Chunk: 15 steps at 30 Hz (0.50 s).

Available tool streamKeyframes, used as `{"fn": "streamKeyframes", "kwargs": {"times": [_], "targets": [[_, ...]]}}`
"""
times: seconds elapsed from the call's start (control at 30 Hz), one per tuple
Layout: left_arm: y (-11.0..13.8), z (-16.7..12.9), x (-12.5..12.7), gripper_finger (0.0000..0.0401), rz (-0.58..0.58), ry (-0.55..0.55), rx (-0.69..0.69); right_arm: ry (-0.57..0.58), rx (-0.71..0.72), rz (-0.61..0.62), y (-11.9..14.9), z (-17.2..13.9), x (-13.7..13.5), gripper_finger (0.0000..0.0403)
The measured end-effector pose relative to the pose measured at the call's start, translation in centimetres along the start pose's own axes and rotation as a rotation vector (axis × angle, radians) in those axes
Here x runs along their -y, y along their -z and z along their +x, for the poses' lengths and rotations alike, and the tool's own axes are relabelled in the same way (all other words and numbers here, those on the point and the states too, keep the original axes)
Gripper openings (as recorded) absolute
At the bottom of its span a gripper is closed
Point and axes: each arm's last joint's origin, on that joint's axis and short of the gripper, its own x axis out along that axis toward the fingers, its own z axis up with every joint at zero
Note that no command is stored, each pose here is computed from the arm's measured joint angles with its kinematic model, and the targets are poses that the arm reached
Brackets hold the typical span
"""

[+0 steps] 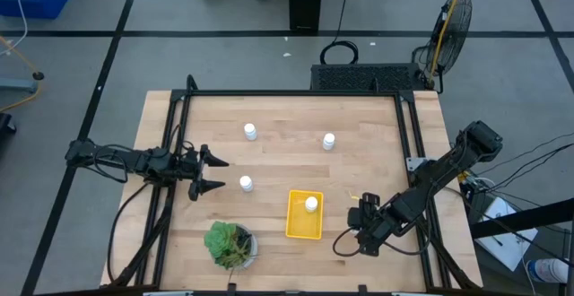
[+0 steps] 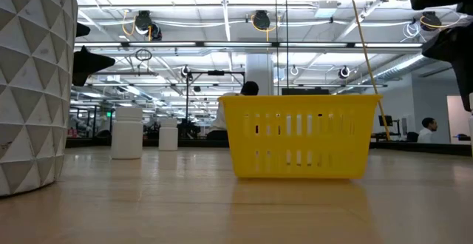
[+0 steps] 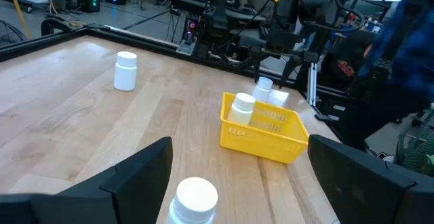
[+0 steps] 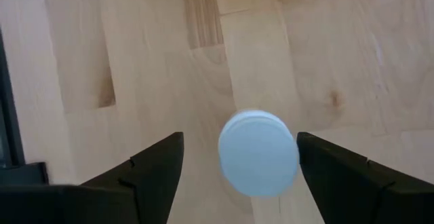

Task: Pick and place pill bottles into a basket
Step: Put the white pill bottle into the yellow bin

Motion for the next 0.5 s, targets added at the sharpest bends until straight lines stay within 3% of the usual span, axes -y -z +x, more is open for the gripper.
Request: {"fn": "streamKeyframes", "kwargs": {"times": [0.33,0.5], "targets": [[0.0,0.0,0.0,0.0347,-0.014,0.001,0.0,0.013,-0.01,0.005,0.33,0.36,0.3,0.0257],[0.0,0.0,0.01,0.0347,-0.014,0.001,0.0,0.013,-0.01,0.005,0.33,0.36,0.3,0.0226]]}}
